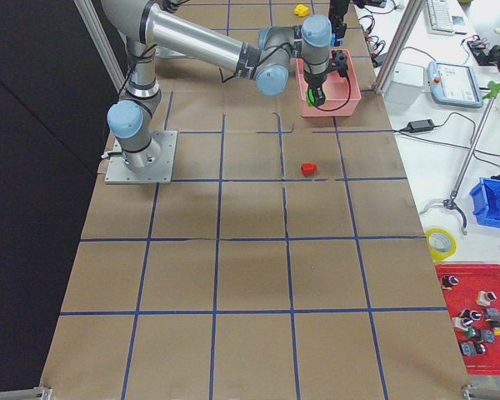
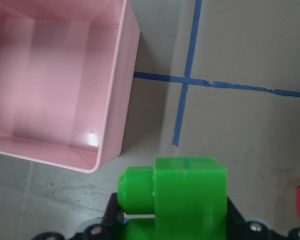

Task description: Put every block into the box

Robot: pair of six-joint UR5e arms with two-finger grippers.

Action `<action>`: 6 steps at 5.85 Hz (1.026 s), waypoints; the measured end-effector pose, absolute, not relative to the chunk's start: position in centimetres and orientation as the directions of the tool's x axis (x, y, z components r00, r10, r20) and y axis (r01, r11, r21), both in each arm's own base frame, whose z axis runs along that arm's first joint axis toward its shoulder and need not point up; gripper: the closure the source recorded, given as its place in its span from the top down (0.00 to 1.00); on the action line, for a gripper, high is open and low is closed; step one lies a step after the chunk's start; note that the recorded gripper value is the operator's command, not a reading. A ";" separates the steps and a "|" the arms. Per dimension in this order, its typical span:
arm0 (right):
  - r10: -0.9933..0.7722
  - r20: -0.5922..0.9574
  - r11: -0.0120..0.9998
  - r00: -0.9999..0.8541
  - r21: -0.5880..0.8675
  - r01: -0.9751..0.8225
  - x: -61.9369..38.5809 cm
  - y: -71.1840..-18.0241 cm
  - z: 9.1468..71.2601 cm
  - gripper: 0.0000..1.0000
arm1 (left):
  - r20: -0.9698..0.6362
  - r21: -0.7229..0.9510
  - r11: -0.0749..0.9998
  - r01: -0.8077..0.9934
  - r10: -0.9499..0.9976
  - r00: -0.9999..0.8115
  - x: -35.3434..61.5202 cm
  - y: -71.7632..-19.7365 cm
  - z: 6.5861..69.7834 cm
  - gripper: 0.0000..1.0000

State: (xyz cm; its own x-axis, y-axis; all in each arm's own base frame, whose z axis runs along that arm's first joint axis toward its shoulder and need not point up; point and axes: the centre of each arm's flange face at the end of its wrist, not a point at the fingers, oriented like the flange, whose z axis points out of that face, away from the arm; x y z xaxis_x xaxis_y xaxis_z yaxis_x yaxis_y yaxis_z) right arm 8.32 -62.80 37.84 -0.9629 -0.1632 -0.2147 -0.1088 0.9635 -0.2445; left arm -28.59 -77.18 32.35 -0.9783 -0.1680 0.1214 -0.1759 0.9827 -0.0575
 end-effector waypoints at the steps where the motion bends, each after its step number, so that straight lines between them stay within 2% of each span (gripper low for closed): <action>1: -0.114 -0.255 0.962 -0.960 -0.269 -0.042 12.8 -63.6 36.5 0.05 | 0.116 -0.049 0.983 -0.177 -0.170 -0.979 -29.7 -76.9 30.5 0.99; 3: -0.037 -0.392 0.958 -0.919 -0.275 0.078 19.8 -64.8 33.3 0.07 | 0.109 -0.065 0.982 -0.180 -0.172 -0.979 -29.4 -76.6 31.0 1.00; 4: -0.020 -0.487 0.953 -0.873 -0.275 0.131 21.6 -65.6 32.6 0.50 | 0.097 -0.087 0.977 -0.193 -0.184 -0.978 -26.8 -76.9 33.3 1.00; 5: -0.025 -0.537 0.946 -0.843 -0.287 0.154 22.3 -66.7 33.0 0.99 | 0.082 -0.101 0.975 -0.197 -0.190 -0.978 -21.9 -77.1 36.6 1.00; 6: -0.037 -0.550 0.939 -0.834 -0.305 0.160 22.6 -67.9 33.5 1.00 | 0.065 -0.101 0.978 -0.184 -0.178 -0.982 -15.6 -76.9 39.8 1.00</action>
State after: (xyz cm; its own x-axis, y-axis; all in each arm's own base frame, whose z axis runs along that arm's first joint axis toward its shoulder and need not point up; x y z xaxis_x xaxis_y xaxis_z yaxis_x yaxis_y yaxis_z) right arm 22.59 -67.92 33.50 -0.8343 -0.0367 -0.5500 0.1596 0.9390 -0.3048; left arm -15.55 -76.92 39.80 -0.9819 -0.1779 0.0648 -0.1838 0.9778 -0.1009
